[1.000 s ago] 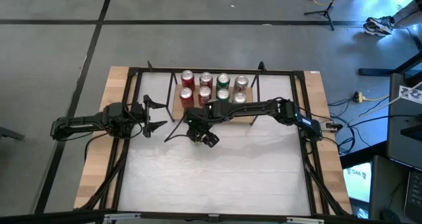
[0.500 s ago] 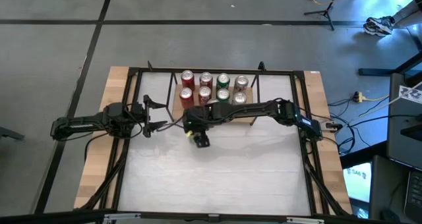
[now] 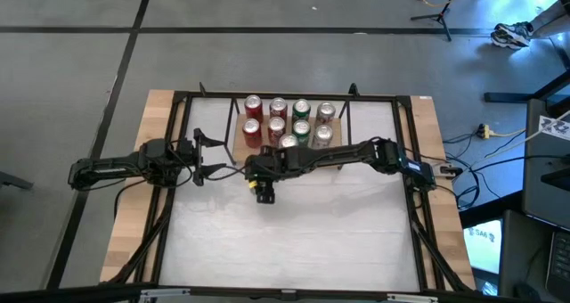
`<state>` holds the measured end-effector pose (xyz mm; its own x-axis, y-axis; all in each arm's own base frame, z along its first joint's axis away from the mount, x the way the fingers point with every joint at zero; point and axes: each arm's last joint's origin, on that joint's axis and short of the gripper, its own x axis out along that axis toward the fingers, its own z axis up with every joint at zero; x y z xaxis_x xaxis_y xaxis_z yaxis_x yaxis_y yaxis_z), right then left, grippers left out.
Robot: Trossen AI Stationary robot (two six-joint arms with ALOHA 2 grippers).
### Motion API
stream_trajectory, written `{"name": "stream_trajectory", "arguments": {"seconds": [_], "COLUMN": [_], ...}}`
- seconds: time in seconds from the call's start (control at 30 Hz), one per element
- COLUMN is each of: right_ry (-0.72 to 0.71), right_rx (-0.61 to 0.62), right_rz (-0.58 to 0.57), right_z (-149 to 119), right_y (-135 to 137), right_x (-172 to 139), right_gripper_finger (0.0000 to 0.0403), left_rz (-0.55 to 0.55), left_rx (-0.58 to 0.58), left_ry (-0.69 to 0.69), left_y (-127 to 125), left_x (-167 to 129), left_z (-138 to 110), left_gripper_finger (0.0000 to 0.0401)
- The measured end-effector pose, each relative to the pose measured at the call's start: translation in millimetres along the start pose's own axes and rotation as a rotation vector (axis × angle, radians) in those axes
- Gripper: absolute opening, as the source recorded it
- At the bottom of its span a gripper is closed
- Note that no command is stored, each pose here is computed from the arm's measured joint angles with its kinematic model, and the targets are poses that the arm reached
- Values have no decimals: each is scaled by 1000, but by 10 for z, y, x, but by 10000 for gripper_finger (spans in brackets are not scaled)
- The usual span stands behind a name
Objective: Place canned beverage on shelf
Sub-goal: Put the light green soda can on the shelf
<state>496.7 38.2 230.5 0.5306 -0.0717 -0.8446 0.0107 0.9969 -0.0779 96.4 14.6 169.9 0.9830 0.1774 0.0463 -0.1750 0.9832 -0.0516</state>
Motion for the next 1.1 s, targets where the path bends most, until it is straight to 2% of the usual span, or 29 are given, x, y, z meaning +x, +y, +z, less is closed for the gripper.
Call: {"name": "stream_trajectory", "arguments": {"seconds": [0.23,0.53,1.1], "right_ry": [-6,-8,-8], "right_rx": [-4,-2,-2], "right_rz": [8,43,42], "right_z": [-1,2,3], "right_y": [115,124,121], "right_x": [-14,-14,-17], "right_gripper_finger": [320,321,322], "left_rz": [-1,0,-1], "left_rx": [0,0,0], "left_ry": [0,0,0], "left_y": [0,0,0], "left_x": [0,0,0], "left_z": [0,0,0], "left_gripper_finger": [350,350,350]}}
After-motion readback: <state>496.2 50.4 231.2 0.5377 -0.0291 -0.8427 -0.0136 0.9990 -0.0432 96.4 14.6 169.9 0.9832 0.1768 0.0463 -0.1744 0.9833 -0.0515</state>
